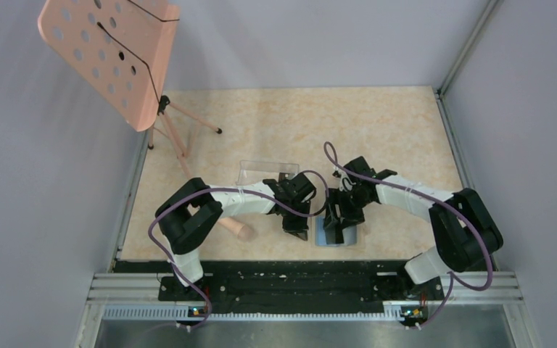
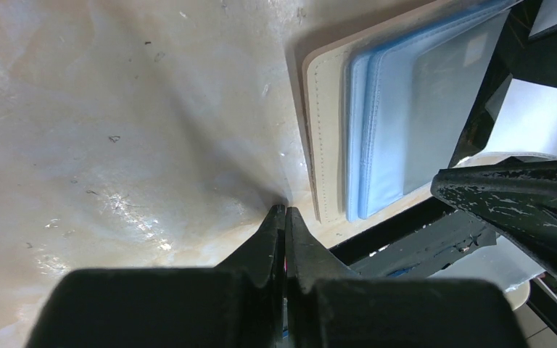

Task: Put the credit cards into the card holder
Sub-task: Insert the credit card into the card holder.

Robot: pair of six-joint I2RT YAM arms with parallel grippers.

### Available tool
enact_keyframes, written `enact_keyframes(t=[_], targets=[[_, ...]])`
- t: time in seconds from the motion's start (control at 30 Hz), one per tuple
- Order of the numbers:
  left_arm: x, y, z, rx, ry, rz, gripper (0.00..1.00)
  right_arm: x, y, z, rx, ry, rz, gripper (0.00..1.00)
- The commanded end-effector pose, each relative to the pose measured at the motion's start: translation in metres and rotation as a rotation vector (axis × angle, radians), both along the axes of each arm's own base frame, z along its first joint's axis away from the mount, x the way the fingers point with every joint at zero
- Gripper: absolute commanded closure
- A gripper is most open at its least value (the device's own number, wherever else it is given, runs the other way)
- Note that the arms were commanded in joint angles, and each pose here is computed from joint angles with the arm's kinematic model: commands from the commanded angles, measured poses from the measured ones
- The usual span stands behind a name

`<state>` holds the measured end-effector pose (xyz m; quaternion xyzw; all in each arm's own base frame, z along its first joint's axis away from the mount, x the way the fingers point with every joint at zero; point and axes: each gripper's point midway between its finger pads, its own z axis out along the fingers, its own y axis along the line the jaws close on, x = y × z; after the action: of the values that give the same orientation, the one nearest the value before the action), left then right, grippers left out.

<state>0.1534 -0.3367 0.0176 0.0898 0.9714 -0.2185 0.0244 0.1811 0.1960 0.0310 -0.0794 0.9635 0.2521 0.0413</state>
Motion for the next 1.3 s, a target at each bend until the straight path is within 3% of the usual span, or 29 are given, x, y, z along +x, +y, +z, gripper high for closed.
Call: enact_keyframes(t=[0.0,0.2,0.37,0.6,0.67,0.87,0.93,1.1,1.27], targets=[[-0.003,0.014,-0.026,0.091,-0.007,-0.008,1.0,0.008,-0.013,0.01,-0.09,-0.08,0.006,0.32],[-0.004,0.012,-0.025,0.08,-0.006,-0.009,1.0,0.009,-0.021,0.014,-0.128,-0.104,0.002,0.26],[-0.002,0.008,-0.024,0.066,-0.009,-0.01,1.0,0.001,-0.014,0.004,-0.088,-0.053,0.009,0.32],[-0.001,0.003,-0.02,0.046,-0.011,-0.014,1.0,-0.002,0.015,0.009,0.071,0.005,-0.004,0.58],[-0.001,0.002,-0.019,0.044,-0.012,-0.014,1.0,-0.001,0.024,0.012,0.104,0.014,-0.003,0.6],[-0.001,0.004,-0.019,0.052,-0.014,-0.013,1.0,-0.003,0.045,0.015,0.175,0.07,0.002,0.83],[0.0,0.004,-0.019,0.054,-0.017,-0.009,1.0,-0.005,0.049,0.016,0.188,0.082,0.003,0.86],[0.0,0.007,-0.019,0.06,-0.021,-0.002,1.0,0.001,0.04,0.021,0.127,0.019,-0.005,0.82],[-0.001,0.008,-0.019,0.063,-0.02,0.0,1.0,0.01,0.019,0.028,0.019,-0.074,-0.018,0.6]])
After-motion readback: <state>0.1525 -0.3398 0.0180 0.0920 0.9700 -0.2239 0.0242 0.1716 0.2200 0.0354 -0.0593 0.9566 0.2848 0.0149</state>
